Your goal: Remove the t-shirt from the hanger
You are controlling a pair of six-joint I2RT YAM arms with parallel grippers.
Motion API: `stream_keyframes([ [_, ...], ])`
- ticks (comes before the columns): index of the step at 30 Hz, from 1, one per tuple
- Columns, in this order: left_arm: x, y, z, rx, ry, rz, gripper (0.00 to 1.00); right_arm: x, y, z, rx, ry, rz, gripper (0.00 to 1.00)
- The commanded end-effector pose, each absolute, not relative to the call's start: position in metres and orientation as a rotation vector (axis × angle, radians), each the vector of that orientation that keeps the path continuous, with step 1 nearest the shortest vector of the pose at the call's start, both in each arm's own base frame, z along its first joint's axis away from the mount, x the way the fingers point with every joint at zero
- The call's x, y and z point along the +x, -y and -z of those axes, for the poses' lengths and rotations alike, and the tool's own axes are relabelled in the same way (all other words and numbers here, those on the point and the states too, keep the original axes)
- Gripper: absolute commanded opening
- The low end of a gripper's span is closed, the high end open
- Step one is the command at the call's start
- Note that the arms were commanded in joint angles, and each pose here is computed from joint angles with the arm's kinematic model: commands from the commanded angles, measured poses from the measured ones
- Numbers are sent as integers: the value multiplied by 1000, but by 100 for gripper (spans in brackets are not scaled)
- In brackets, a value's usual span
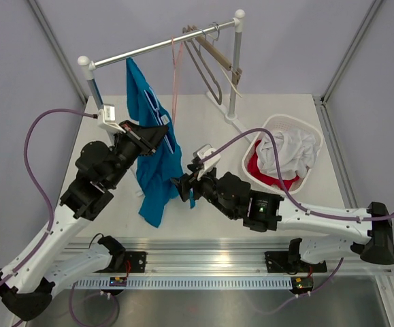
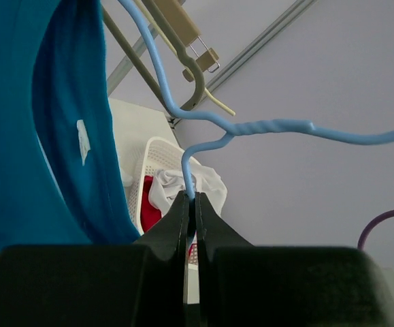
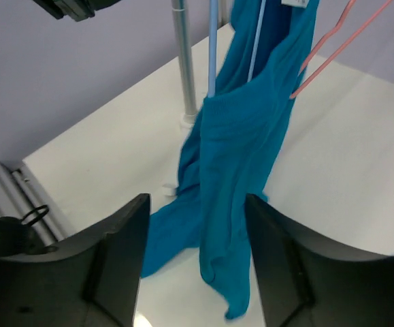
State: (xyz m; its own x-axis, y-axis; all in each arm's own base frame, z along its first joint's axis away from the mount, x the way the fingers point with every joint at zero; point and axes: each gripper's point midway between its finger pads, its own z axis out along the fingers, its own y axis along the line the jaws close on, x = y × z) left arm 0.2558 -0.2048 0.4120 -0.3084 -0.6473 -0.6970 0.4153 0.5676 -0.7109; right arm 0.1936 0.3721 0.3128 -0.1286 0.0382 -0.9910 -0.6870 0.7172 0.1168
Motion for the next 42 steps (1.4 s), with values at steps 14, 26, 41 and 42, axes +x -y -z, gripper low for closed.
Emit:
stream_keyframes([
  [14, 216, 192, -490, -190, -1260, 1311, 0, 136, -368, -268, -599, -1710, -845, 72],
  [26, 219, 189, -535, -130, -1193, 1234, 0, 79, -366, -233, -642, -1759, -843, 0],
  [41, 163, 198, -582, 0, -1132, 1507, 0, 96, -359, -184, -568, -1840, -671, 0],
  [42, 160, 204, -573, 11, -1164, 1548, 0, 102, -361, -189, -553, -1825, -678, 0],
])
